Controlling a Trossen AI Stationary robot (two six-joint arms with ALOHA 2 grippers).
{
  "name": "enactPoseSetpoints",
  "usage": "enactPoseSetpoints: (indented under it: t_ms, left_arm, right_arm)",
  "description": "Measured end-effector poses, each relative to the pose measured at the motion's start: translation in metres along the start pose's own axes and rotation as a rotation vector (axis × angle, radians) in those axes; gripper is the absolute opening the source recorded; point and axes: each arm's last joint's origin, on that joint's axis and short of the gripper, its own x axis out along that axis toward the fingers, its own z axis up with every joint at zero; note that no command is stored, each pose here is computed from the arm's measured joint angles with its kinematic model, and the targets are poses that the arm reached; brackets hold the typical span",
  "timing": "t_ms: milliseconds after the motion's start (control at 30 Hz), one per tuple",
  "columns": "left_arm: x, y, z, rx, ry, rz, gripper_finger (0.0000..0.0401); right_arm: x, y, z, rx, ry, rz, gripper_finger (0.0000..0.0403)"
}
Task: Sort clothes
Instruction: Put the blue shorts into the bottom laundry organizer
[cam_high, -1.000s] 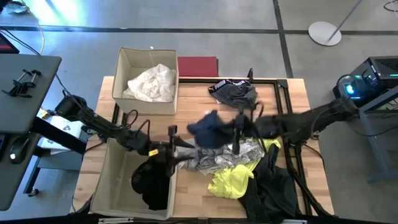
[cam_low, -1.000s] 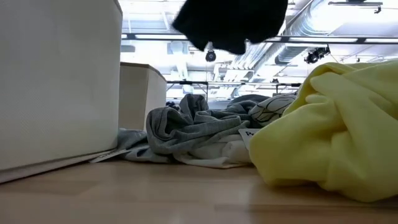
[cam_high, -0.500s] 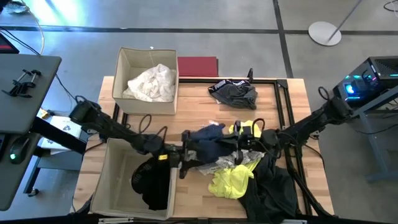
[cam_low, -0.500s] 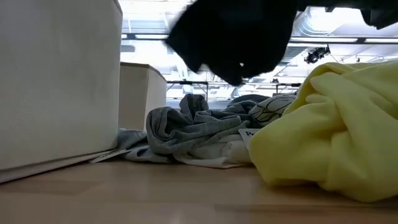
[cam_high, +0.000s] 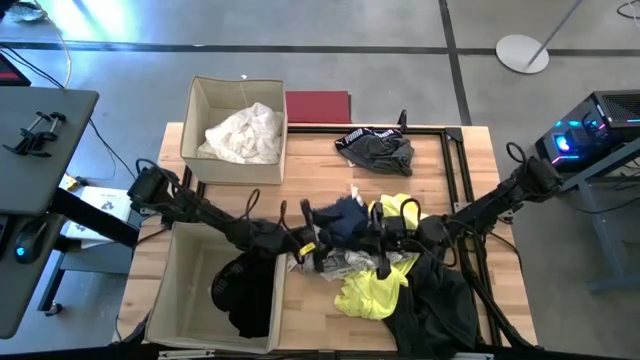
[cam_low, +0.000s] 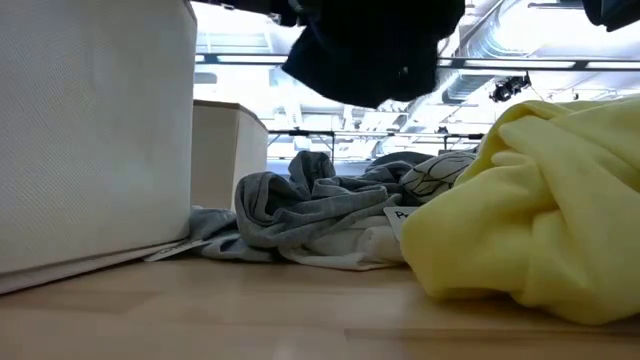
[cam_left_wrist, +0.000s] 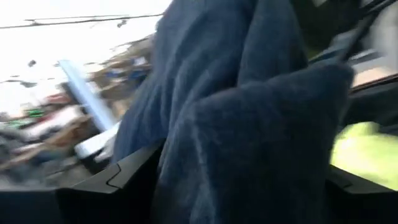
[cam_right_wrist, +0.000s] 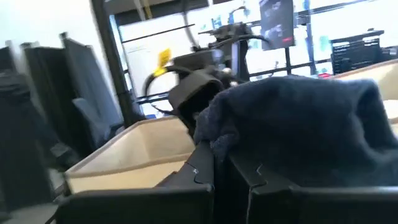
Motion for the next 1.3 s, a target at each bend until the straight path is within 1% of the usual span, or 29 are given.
enactPoseSetpoints:
  t_ms: [100, 167, 233, 333, 433, 467, 500, 567, 667, 733, 833, 900, 967, 1033, 1067, 1167, 1200, 1233, 1300]
  left_arm:
    - [0.003, 0.0, -0.002, -0.062, -0.039, -0.127, 0.0239]
    - [0.004, 0.002, -0.003, -0.107, -0.047, -0.169, 0.0211]
    - [0.005, 0.002, -0.003, -0.136, -0.045, -0.173, 0.0175]
    - [0.005, 0.004, -0.003, -0.115, -0.043, -0.172, 0.0106]
    - [0.005, 0.004, -0.004, -0.091, -0.042, -0.168, 0.003]
    - [0.004, 0.003, -0.003, -0.092, -0.046, -0.169, 0.0018]
    - [0.003, 0.003, -0.001, -0.095, -0.05, -0.169, 0.0015]
    - [-0.001, 0.003, 0.004, -0.097, -0.057, -0.156, 0.0023]
    - [-0.016, 0.003, 0.023, -0.034, -0.063, -0.097, 0.0023]
    - [-0.03, 0.007, 0.039, 0.027, -0.049, -0.026, 0.0014]
    - [-0.054, 0.016, 0.064, 0.097, -0.041, 0.051, 0.0006]
    - [-0.074, 0.023, 0.084, 0.104, -0.076, 0.049, 0.0007]
    - [-0.096, 0.029, 0.1, 0.104, -0.114, 0.006, 0.0007]
    - [-0.118, 0.035, 0.112, 0.113, -0.124, -0.05, 0.0007]
    - [-0.129, 0.037, 0.115, 0.108, -0.102, -0.064, 0.0007]
    - [-0.157, 0.045, 0.131, -0.016, 0.001, -0.039, 0.0007]
    - [-0.167, 0.046, 0.134, -0.039, 0.045, -0.033, 0.0007]
    - [-0.175, 0.048, 0.136, -0.058, 0.084, -0.042, 0.0007]
    - [-0.191, 0.047, 0.134, -0.102, 0.165, -0.113, 0.0007]
  right_arm:
    - [0.0, 0.002, 0.0, 0.0, 0.003, 0.032, 0.0001]
    - [0.0, 0.002, -0.001, 0.001, 0.012, 0.036, 0.0001]
    - [0.0, 0.002, -0.003, 0.017, 0.036, 0.046, 0.0007]
    - [0.0, 0.002, -0.008, 0.006, 0.087, 0.048, 0.0029]
    - [0.0, 0.002, -0.01, 0.033, 0.109, 0.049, 0.007]
    - [-0.001, 0.002, -0.009, 0.041, 0.107, 0.054, 0.0087]
    - [-0.001, 0.002, -0.007, 0.031, 0.102, 0.058, 0.0104]
    - [-0.004, 0.004, -0.002, -0.021, 0.089, 0.071, 0.0136]
    - [-0.012, 0.013, 0.007, -0.123, 0.066, 0.108, 0.0172]
    - [-0.019, 0.02, 0.015, -0.16, 0.038, 0.111, 0.0187]
    - [-0.027, 0.029, 0.022, -0.197, 0.007, 0.081, 0.0193]
    - [-0.03, 0.034, 0.021, -0.217, 0.015, 0.06, 0.0194]
    - [-0.032, 0.037, 0.02, -0.22, 0.025, 0.052, 0.0194]
    - [-0.033, 0.038, 0.017, -0.212, 0.046, 0.056, 0.0194]
    - [-0.033, 0.039, 0.016, -0.205, 0.056, 0.058, 0.0194]
    - [-0.033, 0.039, 0.013, -0.191, 0.064, 0.059, 0.0194]
    - [-0.032, 0.04, 0.012, -0.193, 0.067, 0.059, 0.0194]
    - [-0.032, 0.04, 0.011, -0.195, 0.07, 0.059, 0.0194]
    - [-0.031, 0.039, 0.01, -0.195, 0.071, 0.057, 0.0194]
